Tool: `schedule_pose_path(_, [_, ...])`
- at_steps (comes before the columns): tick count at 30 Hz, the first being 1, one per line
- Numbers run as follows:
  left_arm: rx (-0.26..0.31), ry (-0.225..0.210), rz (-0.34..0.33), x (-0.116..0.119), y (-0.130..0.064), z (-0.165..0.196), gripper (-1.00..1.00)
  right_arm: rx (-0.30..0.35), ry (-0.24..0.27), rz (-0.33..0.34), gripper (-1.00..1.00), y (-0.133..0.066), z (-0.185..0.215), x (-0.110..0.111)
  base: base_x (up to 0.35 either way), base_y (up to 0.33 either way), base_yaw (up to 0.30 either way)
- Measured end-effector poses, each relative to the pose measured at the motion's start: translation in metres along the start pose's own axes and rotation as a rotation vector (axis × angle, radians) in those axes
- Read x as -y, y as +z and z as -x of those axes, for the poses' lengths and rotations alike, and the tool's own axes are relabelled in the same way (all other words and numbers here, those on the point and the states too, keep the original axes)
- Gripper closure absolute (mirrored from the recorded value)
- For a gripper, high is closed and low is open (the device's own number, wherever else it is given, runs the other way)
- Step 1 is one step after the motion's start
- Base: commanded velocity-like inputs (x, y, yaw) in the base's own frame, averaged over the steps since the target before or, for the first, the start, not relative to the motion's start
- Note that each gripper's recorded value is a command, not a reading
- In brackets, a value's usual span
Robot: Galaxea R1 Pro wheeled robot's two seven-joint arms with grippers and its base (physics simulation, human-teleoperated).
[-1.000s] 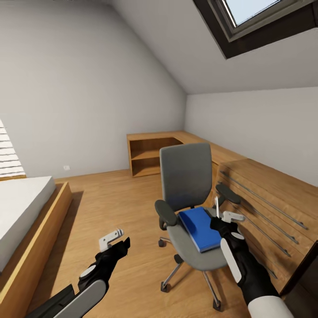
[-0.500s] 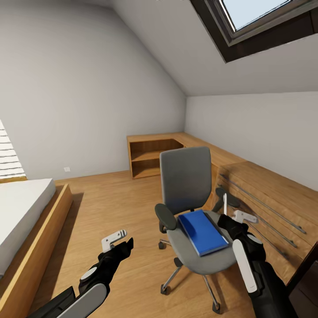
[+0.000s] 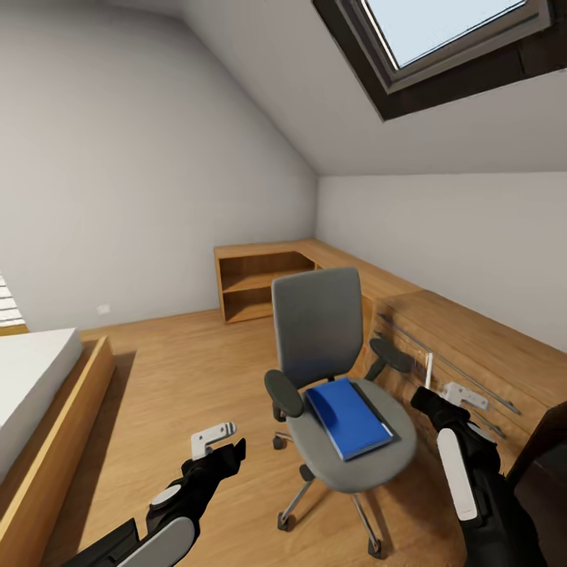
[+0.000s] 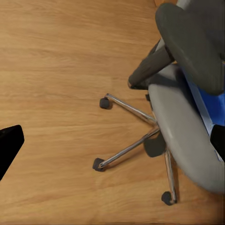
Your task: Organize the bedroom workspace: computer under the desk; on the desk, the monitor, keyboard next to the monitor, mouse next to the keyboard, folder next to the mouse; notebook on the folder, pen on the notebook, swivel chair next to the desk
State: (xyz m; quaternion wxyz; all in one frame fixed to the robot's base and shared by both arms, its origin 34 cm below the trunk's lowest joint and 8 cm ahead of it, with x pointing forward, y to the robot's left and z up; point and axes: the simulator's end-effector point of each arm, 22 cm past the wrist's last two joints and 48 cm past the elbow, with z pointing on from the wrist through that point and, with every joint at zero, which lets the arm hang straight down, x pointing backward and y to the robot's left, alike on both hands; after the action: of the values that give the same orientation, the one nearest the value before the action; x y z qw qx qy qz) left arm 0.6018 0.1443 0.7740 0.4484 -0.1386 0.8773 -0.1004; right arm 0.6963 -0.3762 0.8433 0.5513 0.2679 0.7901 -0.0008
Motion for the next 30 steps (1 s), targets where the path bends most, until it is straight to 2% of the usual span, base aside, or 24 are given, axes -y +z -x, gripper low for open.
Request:
schedule_pose_path(4, [-0.004, 0.0, -0.007, 0.006, -0.005, 0.004, -1.0, 0.004, 0.03, -0.02, 1.0, -0.002, 0.01, 0.01, 0.0, 0.0, -0.237])
schedule_pose_path(15, [-0.006, -0.003, -0.026, 0.022, -0.015, 0.014, -1.0, 0.008, 0.086, -0.026, 1.0, -0.008, 0.028, 0.016, 0.0, 0.0, -0.24])
schedule_pose_path(24, [-0.02, 0.028, -0.044, 0.03, -0.02, 0.002, -1.0, 0.014, 0.104, -0.032, 1.0, -0.009, 0.032, 0.022, 0.013, -0.012, -0.241])
schedule_pose_path(30, [-0.017, 0.032, -0.046, 0.03, -0.022, 0.002, -1.0, 0.02, 0.109, -0.036, 1.0, -0.01, 0.035, 0.025, 0.208, -0.211, -0.236])
